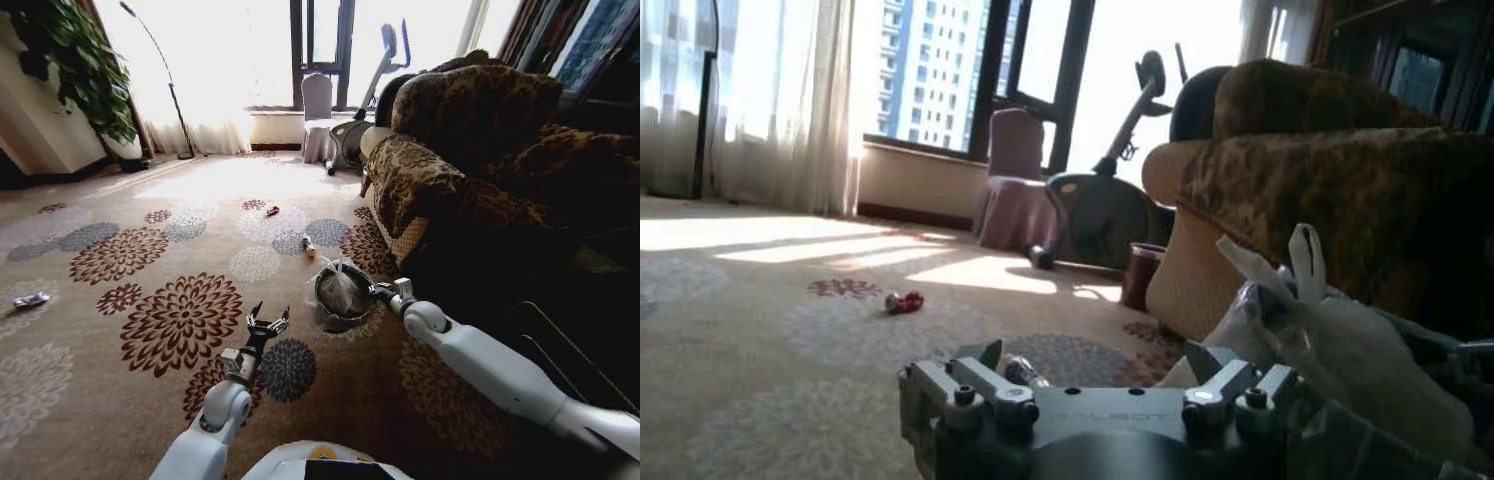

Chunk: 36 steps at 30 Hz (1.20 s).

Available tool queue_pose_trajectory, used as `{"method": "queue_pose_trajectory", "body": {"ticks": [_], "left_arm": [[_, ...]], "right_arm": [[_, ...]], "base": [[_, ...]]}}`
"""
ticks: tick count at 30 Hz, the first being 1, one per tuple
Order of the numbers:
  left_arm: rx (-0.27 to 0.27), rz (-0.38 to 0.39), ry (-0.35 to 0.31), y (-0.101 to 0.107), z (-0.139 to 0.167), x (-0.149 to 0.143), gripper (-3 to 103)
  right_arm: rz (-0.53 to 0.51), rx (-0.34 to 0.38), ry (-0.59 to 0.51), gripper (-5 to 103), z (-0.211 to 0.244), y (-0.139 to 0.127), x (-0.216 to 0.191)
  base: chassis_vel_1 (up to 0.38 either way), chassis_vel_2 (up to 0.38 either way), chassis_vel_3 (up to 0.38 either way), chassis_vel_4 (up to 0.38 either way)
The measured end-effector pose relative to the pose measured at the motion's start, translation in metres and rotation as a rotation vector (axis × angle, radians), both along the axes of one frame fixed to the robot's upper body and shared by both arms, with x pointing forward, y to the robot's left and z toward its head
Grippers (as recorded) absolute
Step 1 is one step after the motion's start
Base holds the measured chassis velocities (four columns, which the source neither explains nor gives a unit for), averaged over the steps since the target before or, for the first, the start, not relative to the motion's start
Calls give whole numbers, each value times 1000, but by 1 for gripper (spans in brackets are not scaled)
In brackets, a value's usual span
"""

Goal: Pick up the trash from the ground and place it into the trash bin.

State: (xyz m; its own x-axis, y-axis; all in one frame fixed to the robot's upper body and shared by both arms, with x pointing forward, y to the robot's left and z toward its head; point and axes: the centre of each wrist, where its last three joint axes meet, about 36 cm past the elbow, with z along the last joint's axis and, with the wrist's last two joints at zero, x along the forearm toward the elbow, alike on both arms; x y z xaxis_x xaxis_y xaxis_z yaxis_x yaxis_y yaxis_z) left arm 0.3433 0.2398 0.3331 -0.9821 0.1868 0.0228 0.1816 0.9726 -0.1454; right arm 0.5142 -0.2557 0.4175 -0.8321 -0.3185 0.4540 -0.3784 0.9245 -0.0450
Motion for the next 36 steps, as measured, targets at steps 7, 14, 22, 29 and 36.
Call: {"method": "queue_pose_trajectory", "body": {"ticks": [7, 14, 22, 29, 36], "left_arm": [[30, 41, 37, 12, -22, 27, 89], [74, 77, 79, 26, -46, 67, 88], [77, 103, 185, 33, -78, 130, 88], [130, 36, 309, 19, -115, 154, 88], [149, -2, 367, -1, -133, 168, 88]], "right_arm": [[12, 14, -3, 0, 2, 5, -4], [11, 11, -14, 0, 3, 12, -23], [61, 25, -29, 0, 14, 24, -41], [115, 48, -39, 0, 18, 28, -45], [147, 50, -56, 0, 23, 30, -43]], "base": [[-324, 339, 344, -330], [-357, 359, 376, -363], [-251, 266, 233, -248], [0, 0, -18, 6], [13, -25, -20, 21]]}}
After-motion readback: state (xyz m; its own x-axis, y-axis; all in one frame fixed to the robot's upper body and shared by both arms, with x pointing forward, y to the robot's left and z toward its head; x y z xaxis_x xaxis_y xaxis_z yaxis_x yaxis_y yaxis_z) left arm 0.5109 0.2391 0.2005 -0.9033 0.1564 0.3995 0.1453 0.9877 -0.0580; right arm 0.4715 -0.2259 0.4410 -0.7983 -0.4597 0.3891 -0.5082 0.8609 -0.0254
